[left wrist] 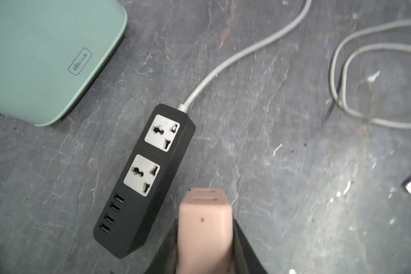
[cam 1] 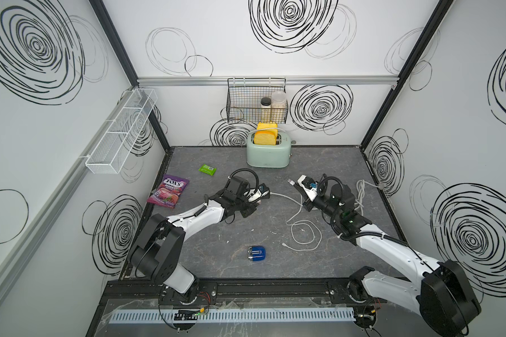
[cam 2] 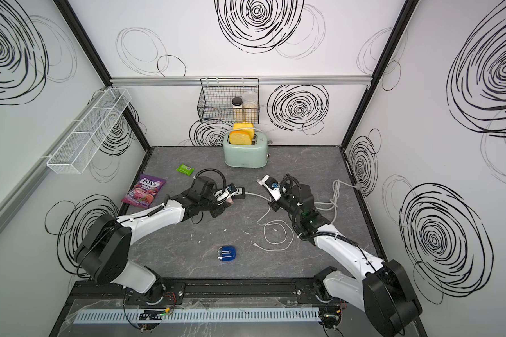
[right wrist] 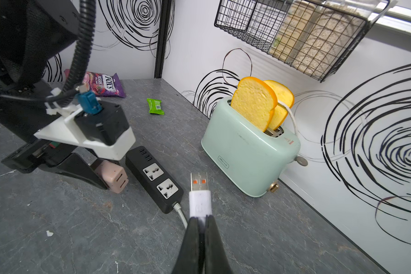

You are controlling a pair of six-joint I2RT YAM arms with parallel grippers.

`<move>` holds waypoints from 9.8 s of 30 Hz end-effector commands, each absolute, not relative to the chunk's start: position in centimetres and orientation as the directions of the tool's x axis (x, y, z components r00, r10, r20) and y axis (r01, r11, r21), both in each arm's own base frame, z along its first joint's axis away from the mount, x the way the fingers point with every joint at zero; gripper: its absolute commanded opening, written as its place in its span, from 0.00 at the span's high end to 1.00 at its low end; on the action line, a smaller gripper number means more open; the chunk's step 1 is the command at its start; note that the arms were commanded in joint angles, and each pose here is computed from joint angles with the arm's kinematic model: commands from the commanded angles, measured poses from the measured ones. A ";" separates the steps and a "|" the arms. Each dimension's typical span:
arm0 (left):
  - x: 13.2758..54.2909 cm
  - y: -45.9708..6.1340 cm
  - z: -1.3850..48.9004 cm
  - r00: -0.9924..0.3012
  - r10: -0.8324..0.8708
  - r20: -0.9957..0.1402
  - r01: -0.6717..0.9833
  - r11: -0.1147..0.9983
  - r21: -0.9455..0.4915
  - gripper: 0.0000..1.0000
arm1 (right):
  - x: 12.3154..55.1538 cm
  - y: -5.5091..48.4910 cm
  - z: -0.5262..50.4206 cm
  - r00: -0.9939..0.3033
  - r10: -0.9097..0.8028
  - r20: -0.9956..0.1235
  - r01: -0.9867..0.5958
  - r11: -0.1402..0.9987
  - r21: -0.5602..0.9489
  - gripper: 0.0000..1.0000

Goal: Charge the electric shaver
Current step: Place the plug at the center of the board, then pick up the plug from the center of the board, then insert the charging cable into the plug, then insert the plug into the socket.

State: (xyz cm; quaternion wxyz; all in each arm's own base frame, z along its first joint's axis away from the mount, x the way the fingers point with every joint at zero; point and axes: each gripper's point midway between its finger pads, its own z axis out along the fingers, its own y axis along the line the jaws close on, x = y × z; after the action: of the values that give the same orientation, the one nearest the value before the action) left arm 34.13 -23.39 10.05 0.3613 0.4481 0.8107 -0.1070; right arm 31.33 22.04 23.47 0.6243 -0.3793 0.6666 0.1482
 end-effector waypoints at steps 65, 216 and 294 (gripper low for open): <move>32.1 -22.1 2.5 -0.478 0.183 -0.859 0.507 0.856 -0.100 0.65 | 30.7 24.3 20.8 0.081 -0.386 -0.919 -0.738 0.596 -0.315 1.00; 30.0 -26.1 21.4 0.176 0.231 -0.957 0.962 0.165 0.217 1.00 | 23.9 27.9 27.4 -0.029 -0.211 -0.977 -0.937 0.346 -0.047 0.35; 32.6 -20.3 21.0 -0.069 0.176 -0.982 0.819 0.572 0.045 0.03 | 34.6 31.5 18.9 -0.662 0.316 -0.679 -0.423 0.590 0.687 1.00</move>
State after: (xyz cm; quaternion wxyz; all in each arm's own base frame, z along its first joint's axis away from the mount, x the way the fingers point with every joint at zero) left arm 31.80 -22.38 21.29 0.5554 0.3917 0.6527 -0.3348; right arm 32.73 32.45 20.25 0.3676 -0.0182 0.7691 0.5225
